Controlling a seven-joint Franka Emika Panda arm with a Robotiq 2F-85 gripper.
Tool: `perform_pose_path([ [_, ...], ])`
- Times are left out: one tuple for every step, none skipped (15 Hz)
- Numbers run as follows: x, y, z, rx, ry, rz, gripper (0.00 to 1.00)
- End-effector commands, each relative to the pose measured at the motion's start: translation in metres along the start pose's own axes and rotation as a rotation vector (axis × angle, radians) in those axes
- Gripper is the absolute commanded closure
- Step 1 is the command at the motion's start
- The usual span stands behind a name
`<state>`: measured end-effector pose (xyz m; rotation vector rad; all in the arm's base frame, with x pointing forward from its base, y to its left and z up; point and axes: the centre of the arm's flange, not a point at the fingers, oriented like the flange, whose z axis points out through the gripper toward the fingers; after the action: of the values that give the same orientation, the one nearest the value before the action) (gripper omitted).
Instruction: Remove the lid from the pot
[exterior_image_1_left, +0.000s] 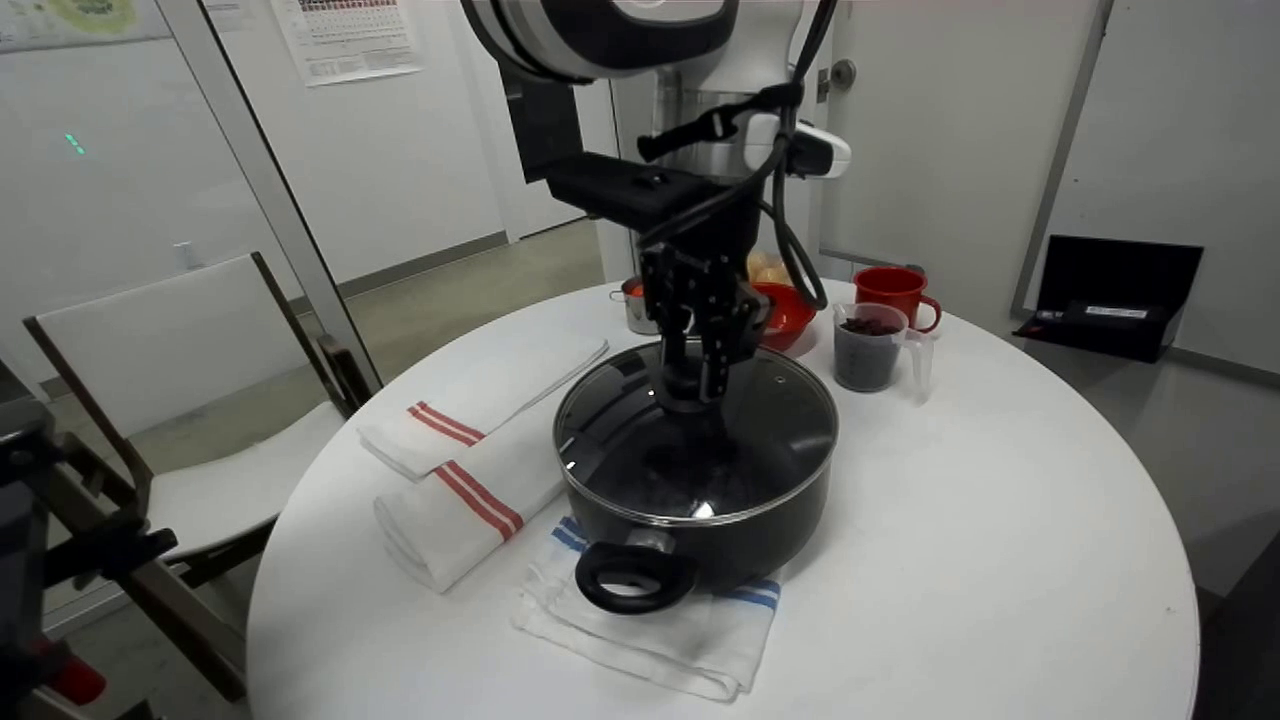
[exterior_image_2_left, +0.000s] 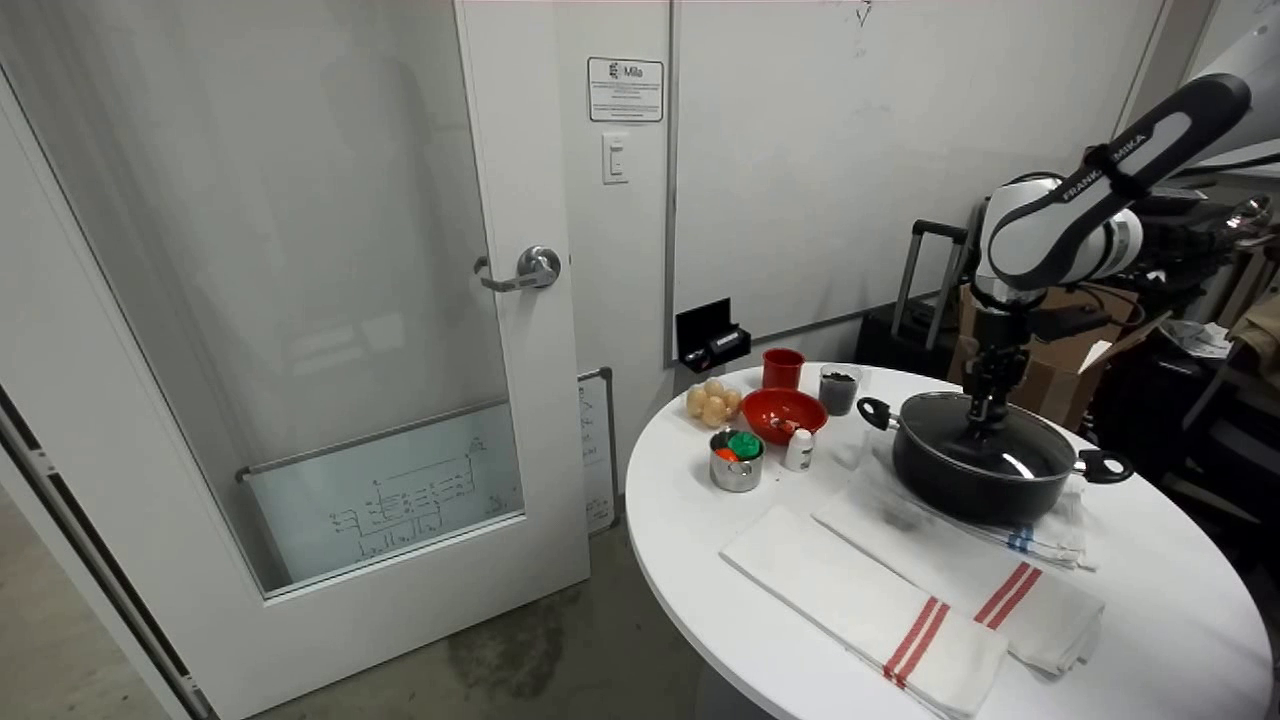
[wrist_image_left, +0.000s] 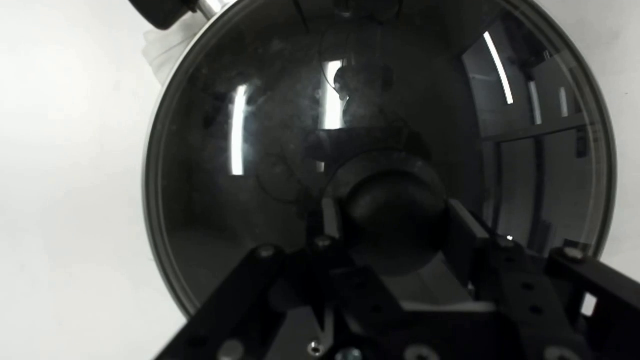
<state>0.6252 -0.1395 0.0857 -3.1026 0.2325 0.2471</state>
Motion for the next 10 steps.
perform_pose_path([
  [-0.013, -0.007, -0.032, -0.039, 0.018, 0.030, 0.75],
  [-0.017, -0.009, -0.040, -0.048, 0.022, 0.032, 0.75],
  [-0.021, -0.013, -0.048, -0.051, 0.031, 0.036, 0.75],
  [-0.024, -0.017, -0.058, -0.059, 0.042, 0.038, 0.75],
  [-0.029, -0.023, -0.068, -0.065, 0.054, 0.033, 0.75],
  [-0.032, -0.030, -0.077, -0.068, 0.062, 0.025, 0.75],
  [-0.035, -0.040, -0.087, -0.072, 0.070, 0.009, 0.75],
  [-0.038, -0.050, -0.094, -0.073, 0.076, -0.007, 0.75],
  [-0.040, -0.064, -0.100, -0.080, 0.082, -0.029, 0.75],
  [-0.042, -0.075, -0.105, -0.083, 0.085, -0.051, 0.75],
])
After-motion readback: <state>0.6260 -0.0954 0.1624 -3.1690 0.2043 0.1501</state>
